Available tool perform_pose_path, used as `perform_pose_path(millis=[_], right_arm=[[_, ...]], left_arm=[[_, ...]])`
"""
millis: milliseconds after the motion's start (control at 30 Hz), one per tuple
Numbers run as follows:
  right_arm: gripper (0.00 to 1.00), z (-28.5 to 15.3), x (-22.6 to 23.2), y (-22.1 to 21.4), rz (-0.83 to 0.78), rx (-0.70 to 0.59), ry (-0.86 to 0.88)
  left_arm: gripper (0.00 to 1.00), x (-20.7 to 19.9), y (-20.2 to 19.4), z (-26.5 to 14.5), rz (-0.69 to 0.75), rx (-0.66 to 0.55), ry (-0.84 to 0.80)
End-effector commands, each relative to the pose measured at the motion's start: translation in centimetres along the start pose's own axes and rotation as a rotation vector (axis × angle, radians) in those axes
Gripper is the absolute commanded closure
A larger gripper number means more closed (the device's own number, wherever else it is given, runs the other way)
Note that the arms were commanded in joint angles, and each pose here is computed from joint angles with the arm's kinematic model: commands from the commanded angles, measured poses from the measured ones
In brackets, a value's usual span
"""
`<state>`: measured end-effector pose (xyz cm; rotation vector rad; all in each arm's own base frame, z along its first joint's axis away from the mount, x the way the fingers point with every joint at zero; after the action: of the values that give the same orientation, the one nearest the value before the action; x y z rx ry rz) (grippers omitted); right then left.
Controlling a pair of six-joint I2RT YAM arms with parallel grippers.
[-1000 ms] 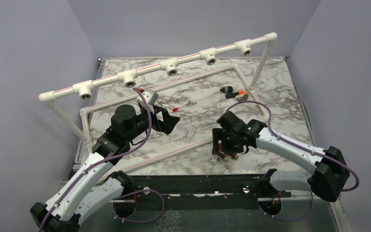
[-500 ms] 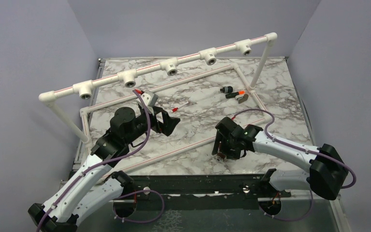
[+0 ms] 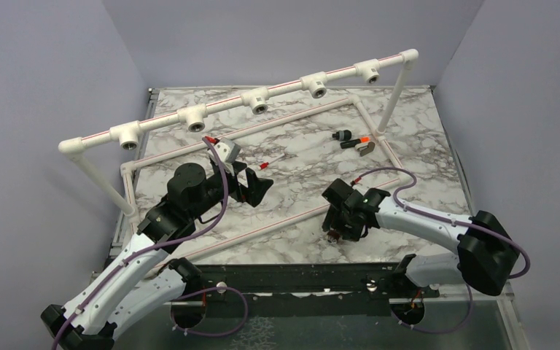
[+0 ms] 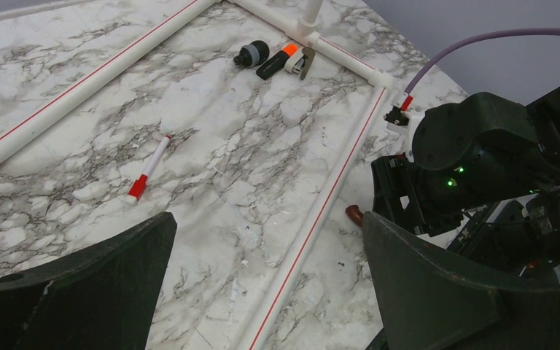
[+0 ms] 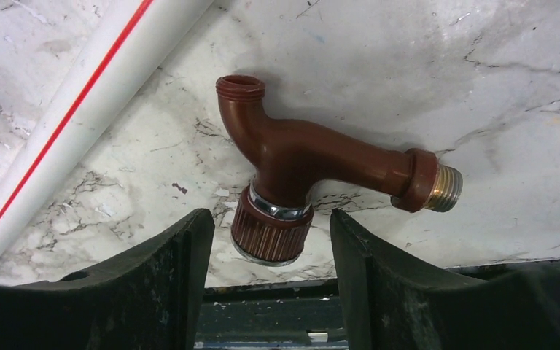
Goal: Install the water faucets
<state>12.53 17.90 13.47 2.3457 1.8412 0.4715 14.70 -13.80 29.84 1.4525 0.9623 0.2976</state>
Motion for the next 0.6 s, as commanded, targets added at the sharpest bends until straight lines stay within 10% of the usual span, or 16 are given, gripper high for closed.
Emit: perform_pose_path(millis=[0,567], right_arm=[[0.36,0.8,0.0,0.1,0.03,-0.039,-0.035],[0.65,1.7,-0.3,-0.8,0.01,-0.009,-0.034]], left_arm=[[0.01,0.1,-0.2,-0.3,0.01,-0.002,0.015],[0.01,0.1,-0.4,0.0,0.008,0.009,0.025]])
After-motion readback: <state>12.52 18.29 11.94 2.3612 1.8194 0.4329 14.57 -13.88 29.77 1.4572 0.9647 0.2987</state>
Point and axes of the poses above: each gripper's point midway between its finger pads, its own z axis out along the fingers, its own x axis along the line the jaws close on, y = z × x, the point moved 10 cm from there along -z, back along the fingers, and after that the axes turned 8 degrees about -z, right-handed, at the moved point
